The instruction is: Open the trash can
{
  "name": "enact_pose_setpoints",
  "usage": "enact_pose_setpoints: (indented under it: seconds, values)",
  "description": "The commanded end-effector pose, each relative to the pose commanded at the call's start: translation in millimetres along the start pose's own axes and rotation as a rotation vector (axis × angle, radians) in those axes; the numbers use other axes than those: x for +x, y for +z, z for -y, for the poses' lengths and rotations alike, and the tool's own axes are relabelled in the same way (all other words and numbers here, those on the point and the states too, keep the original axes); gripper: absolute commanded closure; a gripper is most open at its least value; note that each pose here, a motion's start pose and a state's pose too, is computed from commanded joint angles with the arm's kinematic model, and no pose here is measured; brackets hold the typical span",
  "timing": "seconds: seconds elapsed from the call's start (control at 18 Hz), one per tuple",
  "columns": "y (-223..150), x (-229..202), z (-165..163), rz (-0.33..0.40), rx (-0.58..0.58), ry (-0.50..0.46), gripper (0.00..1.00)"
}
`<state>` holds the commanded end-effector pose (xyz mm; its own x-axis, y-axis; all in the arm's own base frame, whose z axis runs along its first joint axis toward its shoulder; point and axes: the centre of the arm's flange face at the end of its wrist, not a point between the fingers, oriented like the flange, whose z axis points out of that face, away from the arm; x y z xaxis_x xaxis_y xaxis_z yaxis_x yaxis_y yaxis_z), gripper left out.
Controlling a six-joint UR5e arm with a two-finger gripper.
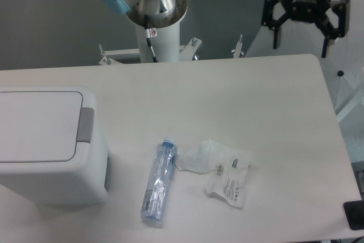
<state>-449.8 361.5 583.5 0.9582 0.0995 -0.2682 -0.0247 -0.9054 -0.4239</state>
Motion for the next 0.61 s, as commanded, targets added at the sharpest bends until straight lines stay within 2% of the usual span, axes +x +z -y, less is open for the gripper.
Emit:
enact_pose_setpoints:
  seconds: [0.39, 0.61]
  values:
    - [18.8, 45.3, 60.1, -0.003, 0.08, -0.285, 0.0]
    - [33.0, 83.0, 92.3, -0.045, 0.11, -0.405, 0.0]
